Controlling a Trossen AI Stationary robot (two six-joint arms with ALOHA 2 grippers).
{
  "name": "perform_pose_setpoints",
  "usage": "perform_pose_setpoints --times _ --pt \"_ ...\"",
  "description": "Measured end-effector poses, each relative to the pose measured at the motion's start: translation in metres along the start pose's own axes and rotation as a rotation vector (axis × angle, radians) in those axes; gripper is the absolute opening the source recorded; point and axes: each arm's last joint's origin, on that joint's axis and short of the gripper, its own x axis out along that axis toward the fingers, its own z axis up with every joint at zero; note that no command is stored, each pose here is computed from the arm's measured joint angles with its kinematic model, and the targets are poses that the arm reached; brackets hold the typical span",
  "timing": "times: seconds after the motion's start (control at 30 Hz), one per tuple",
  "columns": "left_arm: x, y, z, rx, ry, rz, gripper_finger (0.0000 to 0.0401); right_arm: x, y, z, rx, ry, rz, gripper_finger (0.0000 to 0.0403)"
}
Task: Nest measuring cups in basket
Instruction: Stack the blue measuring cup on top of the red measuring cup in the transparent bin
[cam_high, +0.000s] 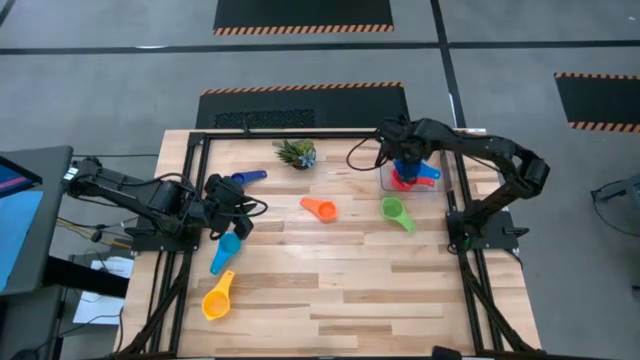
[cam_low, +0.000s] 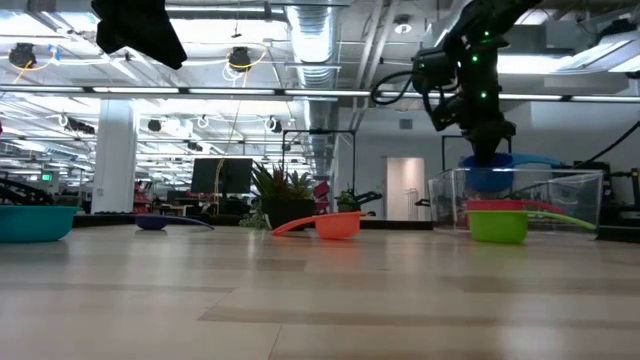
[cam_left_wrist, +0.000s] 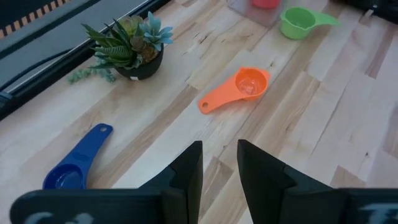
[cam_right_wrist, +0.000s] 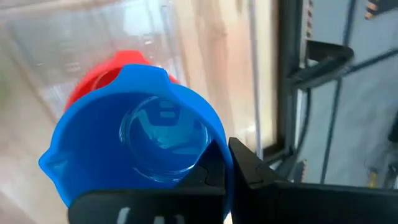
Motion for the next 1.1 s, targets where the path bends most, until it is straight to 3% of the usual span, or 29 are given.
perform_pose_setpoints --times 0.23,0.77,1.1 --pt "0.000 0.000 0.000 -0.013 0.000 0.000 0.0088 0.004 -0.004 -0.003 -0.010 -0.027 0.101 0.0026" --pt "0.000 0.000 0.000 -0.022 0.000 0.000 0.0088 0.007 -0.011 -0.008 0.018 -0.011 0.125 0.0048" --pt "0.000 0.000 0.000 -0.038 0.000 0.000 0.0088 0.007 -0.011 -0.008 -0.026 -0.015 0.124 0.0088"
